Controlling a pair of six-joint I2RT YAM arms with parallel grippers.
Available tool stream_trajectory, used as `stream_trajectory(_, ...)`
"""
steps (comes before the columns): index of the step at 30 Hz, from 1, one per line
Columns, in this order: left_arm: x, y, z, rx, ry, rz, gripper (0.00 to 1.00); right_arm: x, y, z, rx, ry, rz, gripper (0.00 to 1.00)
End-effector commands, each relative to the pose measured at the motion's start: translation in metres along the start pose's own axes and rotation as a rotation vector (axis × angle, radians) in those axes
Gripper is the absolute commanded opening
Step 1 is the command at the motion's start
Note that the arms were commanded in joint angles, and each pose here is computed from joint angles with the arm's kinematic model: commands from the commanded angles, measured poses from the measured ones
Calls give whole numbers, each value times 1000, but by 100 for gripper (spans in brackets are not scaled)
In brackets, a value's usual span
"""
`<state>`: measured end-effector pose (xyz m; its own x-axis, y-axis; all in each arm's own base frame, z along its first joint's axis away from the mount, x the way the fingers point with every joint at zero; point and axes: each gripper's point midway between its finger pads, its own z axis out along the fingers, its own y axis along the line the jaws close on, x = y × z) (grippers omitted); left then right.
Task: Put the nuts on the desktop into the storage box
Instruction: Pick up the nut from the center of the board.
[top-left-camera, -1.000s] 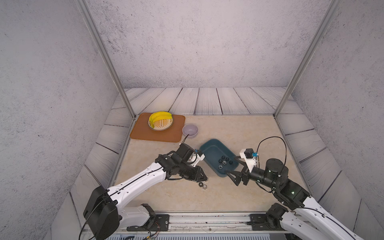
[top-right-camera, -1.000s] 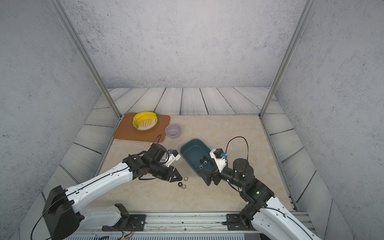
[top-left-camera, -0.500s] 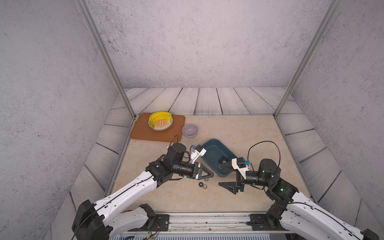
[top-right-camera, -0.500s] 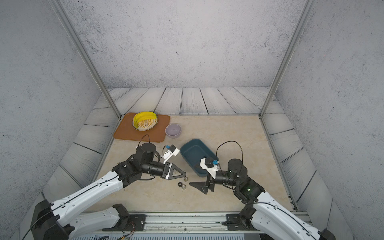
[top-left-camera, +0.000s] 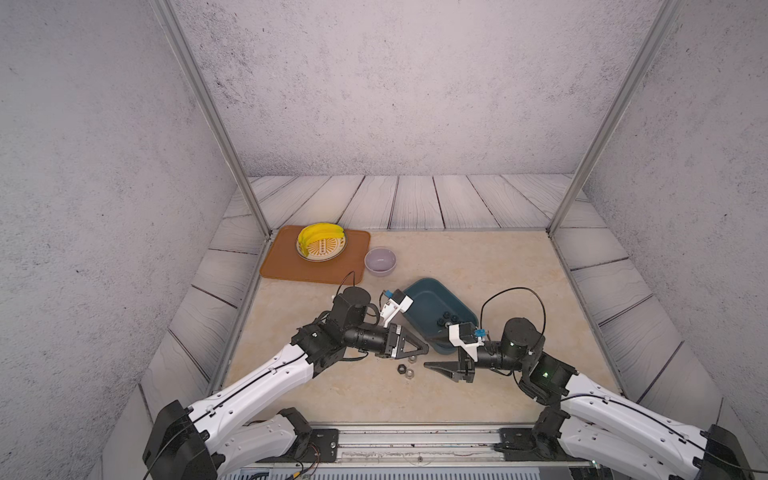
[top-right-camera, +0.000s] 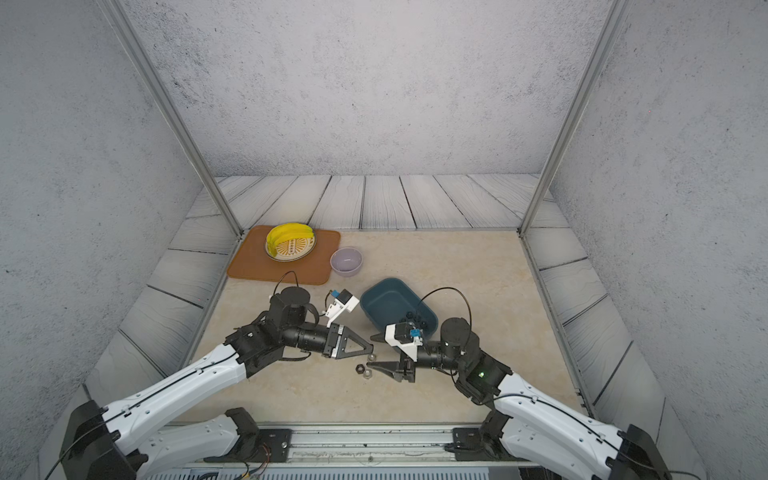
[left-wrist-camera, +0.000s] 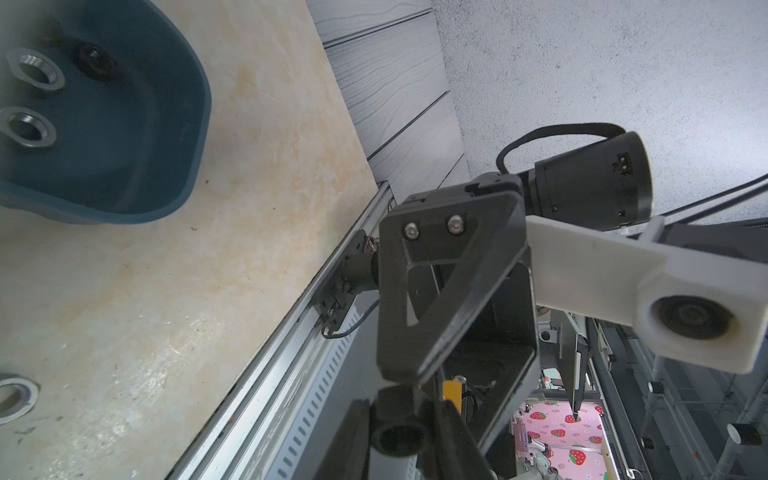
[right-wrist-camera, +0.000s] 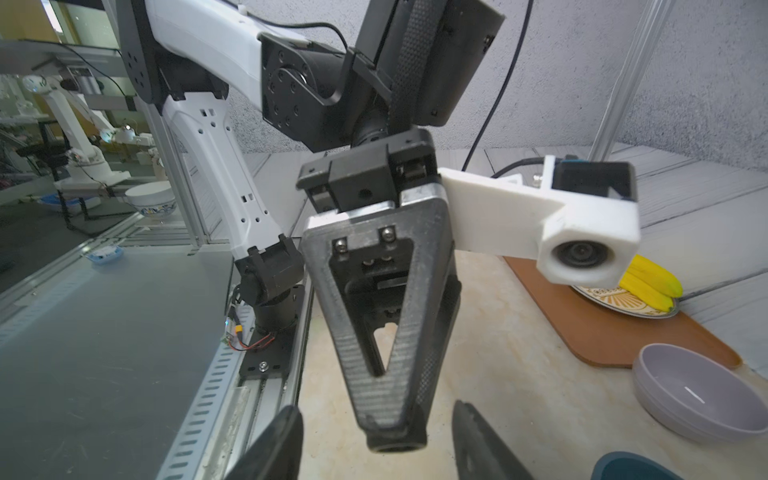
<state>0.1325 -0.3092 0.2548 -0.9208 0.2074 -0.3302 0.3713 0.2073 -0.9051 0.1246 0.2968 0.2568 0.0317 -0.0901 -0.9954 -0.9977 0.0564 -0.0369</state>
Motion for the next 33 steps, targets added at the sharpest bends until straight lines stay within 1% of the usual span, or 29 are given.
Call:
stream_trajectory(1,0,-9,-5,32,-11,29,14,-9,-2,3,7,-32,-25,54)
stream_trajectory(5,1,-12,-7,37,-14,39,14,-7,-1,3,7,-36,-28,48)
stream_trajectory(10,1,-15,-7,52,-17,43,14,-9,-4,-2,48,-58,-40,42)
stream_trajectory(11,1,-17,-8,61,-20,46,14,-10,-4,-2,52,-61,-42,40)
stream_trajectory(13,0,-20,-8,77,-23,51,13,-11,-5,-3,59,-66,-46,31)
stream_trajectory(19,-1,-26,-9,99,-29,57,12,-17,-7,-5,81,-86,-42,27)
stream_trajectory(22,-2,-28,-10,118,-35,59,14,-17,-8,-4,82,-88,-27,21)
stream_trajectory(23,-2,-28,-10,118,-37,57,17,-18,-9,-3,84,-89,-21,20)
stream_trajectory(24,-2,-26,-10,113,-37,52,26,-18,-10,-3,86,-89,-14,19)
stream_trajectory(26,-1,-23,-9,100,-37,47,51,-16,-11,-3,92,-79,5,19)
stream_trajectory(27,-1,-22,-9,98,-37,45,60,-15,-12,-2,96,-68,17,18)
stream_trajectory(29,0,-18,-9,76,-36,35,90,-8,-17,-2,118,-17,64,15)
stream_trajectory(30,0,-14,-9,56,-38,33,99,-4,-20,-2,137,9,98,14)
stream_trajectory(31,0,-11,-10,34,-42,34,98,-1,-27,-3,181,35,149,12)
stream_trajectory(33,0,-2,-12,-12,-53,29,98,9,-40,-6,263,87,244,13)
